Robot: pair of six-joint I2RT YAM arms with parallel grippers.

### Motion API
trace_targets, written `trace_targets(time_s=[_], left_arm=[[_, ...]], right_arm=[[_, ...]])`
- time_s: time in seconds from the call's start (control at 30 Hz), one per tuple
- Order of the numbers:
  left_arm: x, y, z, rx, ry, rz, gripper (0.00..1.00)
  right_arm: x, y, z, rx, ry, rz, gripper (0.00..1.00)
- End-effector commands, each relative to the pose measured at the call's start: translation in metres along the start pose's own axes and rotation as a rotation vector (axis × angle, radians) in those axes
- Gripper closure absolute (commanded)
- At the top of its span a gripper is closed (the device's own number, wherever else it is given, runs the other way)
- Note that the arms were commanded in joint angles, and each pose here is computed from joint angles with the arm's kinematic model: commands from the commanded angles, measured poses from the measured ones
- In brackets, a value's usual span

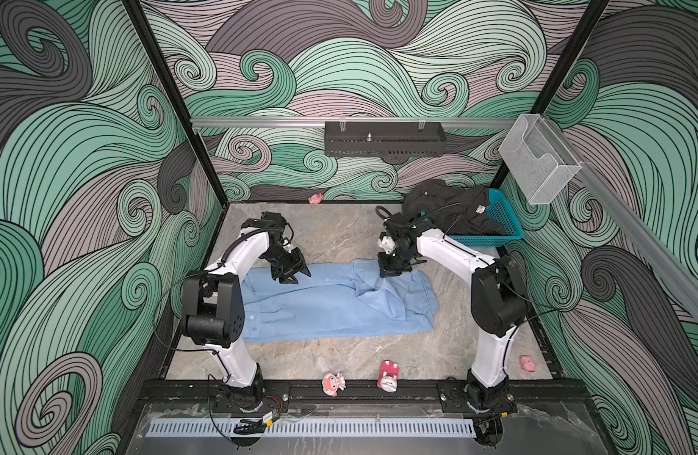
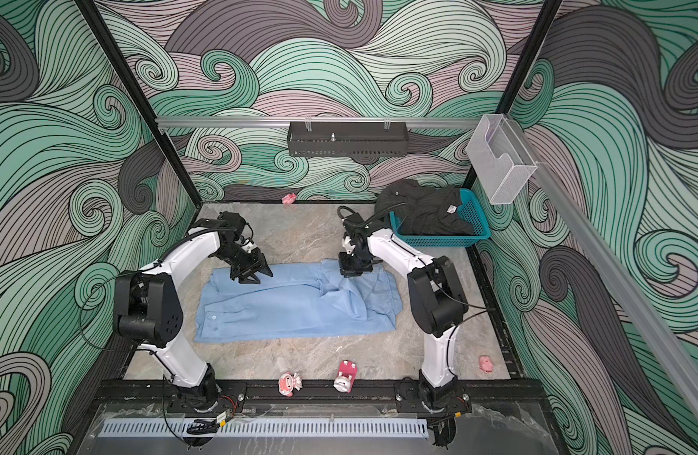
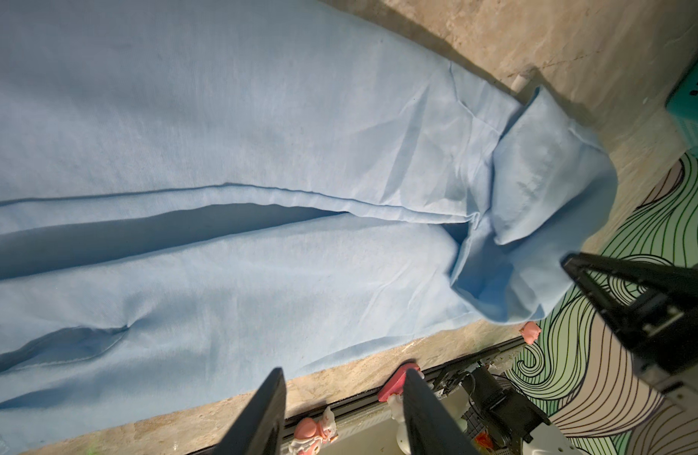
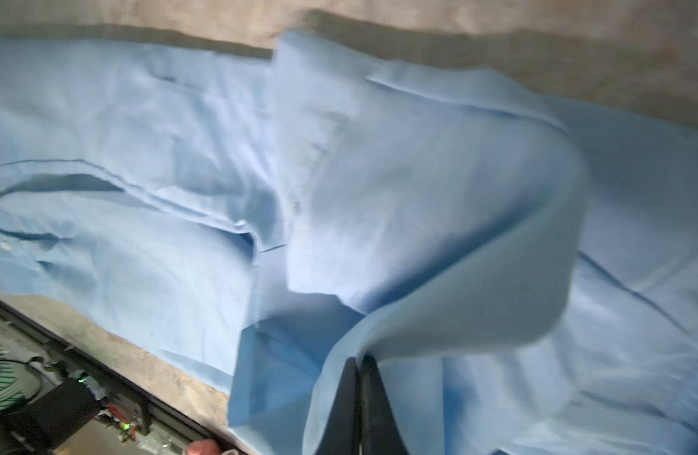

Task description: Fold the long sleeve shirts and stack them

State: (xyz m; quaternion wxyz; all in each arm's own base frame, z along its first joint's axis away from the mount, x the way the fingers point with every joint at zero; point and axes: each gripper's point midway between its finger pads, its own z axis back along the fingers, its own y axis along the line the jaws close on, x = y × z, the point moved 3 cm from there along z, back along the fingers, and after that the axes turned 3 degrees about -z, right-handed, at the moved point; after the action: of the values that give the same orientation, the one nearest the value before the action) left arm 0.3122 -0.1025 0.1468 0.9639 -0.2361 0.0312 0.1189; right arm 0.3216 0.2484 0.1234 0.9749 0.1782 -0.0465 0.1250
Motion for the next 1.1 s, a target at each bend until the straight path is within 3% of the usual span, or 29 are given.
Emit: trace_targets(time_s=[0.0,0.17,0.2,0.27,0.3,0.43,0.57,0.77,1.07], left_arm=[[-0.008,0.000,0.014,0.003,-0.019,-0.011,0.49],[-0.010,0.000,0.018,-0.004,-0.027,-0.009,0.49],[-0.010,0.000,0.018,-0.005,-0.029,-0.009,0.49],[-0.010,0.001,0.019,-0.003,-0.030,-0.007,0.49],[-0.010,0.001,0.019,-0.003,-0.029,-0.008,0.49],[-0.013,0.000,0.019,-0.013,-0.027,0.001,0.49],[-0.017,-0.008,0.014,-0.049,-0.013,0.016,0.48],[-0.027,-0.024,-0.014,-0.063,0.028,0.013,0.47],[0.002,-0.038,-0.054,0.011,0.028,-0.029,0.46]], right_arm=[[-0.020,0.046,0.021,0.004,-0.054,0.166,1.00],[-0.064,0.078,0.000,-0.045,-0.019,0.355,1.00],[-0.075,0.083,-0.006,-0.055,0.003,0.393,0.94],[-0.090,0.092,-0.011,-0.058,0.022,0.455,0.66],[-0.095,0.094,-0.010,-0.064,0.018,0.479,0.58],[-0.088,0.087,0.015,-0.085,-0.083,0.475,0.43],[-0.069,0.067,0.038,-0.073,-0.147,0.391,0.40],[-0.057,0.040,0.033,-0.095,-0.130,0.326,0.40],[-0.063,0.011,0.027,-0.106,-0.116,0.253,0.41]])
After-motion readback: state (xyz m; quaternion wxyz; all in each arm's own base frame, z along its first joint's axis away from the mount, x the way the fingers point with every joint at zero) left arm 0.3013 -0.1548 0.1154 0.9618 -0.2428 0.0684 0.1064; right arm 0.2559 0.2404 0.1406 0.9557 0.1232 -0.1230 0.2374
